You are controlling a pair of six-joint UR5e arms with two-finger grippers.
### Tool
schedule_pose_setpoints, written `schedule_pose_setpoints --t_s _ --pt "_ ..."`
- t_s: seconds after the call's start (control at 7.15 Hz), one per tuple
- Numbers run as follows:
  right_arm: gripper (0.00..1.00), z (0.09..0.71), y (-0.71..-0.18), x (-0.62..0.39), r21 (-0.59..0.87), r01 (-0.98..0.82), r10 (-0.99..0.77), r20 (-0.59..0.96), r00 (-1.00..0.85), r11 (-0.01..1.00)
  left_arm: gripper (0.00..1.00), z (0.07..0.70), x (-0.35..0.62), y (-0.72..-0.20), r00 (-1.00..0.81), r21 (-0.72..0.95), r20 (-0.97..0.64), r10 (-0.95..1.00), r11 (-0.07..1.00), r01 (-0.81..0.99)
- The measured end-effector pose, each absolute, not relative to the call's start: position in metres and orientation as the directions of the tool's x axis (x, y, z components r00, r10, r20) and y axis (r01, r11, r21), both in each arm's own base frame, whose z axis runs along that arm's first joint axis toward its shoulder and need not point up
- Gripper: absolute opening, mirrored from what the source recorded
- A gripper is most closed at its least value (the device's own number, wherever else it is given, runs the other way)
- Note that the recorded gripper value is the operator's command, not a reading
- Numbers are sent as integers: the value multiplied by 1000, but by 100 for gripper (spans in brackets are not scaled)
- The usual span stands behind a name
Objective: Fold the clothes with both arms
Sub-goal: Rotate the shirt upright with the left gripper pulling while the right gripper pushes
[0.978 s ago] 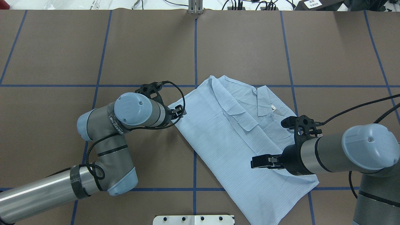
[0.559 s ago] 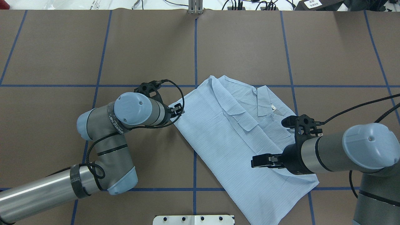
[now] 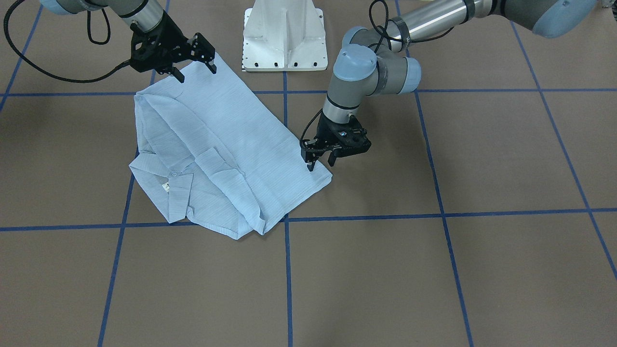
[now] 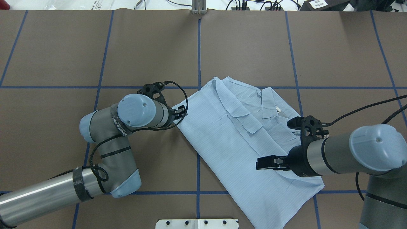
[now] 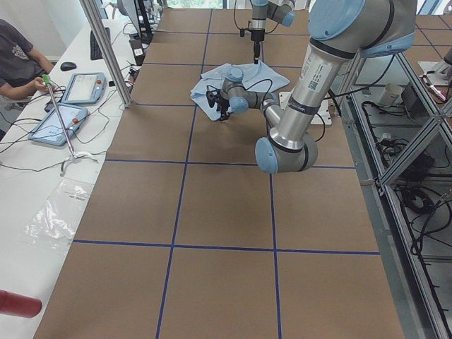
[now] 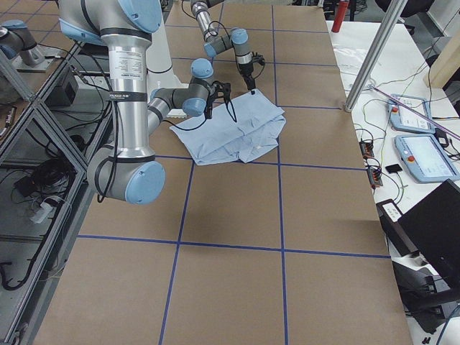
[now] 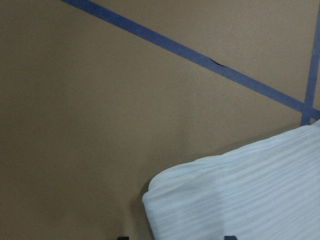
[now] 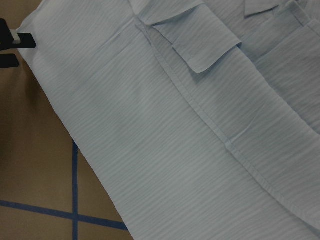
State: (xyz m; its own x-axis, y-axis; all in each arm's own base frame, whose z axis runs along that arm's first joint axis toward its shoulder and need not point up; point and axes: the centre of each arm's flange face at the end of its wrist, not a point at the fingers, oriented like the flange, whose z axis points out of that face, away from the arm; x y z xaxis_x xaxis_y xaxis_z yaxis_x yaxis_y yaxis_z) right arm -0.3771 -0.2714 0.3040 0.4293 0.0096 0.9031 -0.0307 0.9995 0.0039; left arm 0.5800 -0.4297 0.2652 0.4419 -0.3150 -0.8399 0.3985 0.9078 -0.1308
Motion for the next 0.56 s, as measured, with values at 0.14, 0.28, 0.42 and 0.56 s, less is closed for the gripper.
schedule_pose_setpoints --t_s 0.14,0.28,0.42,0.56 --pt "100 305 -272 -376 2 -31 12 903 430 1000 49 264 580 -430 441 -131 -841 -315 908 399" --pt "100 305 -274 -374 -2 -31 15 903 430 1000 49 264 581 -430 441 -131 -840 -315 908 399" --pt "100 305 -277 -372 -7 -31 20 903 429 1000 48 264 581 -430 441 -131 -841 -315 908 398" --pt "100 306 -280 -368 -14 -30 25 904 427 999 37 262 582 -430 440 -131 -841 -314 908 398"
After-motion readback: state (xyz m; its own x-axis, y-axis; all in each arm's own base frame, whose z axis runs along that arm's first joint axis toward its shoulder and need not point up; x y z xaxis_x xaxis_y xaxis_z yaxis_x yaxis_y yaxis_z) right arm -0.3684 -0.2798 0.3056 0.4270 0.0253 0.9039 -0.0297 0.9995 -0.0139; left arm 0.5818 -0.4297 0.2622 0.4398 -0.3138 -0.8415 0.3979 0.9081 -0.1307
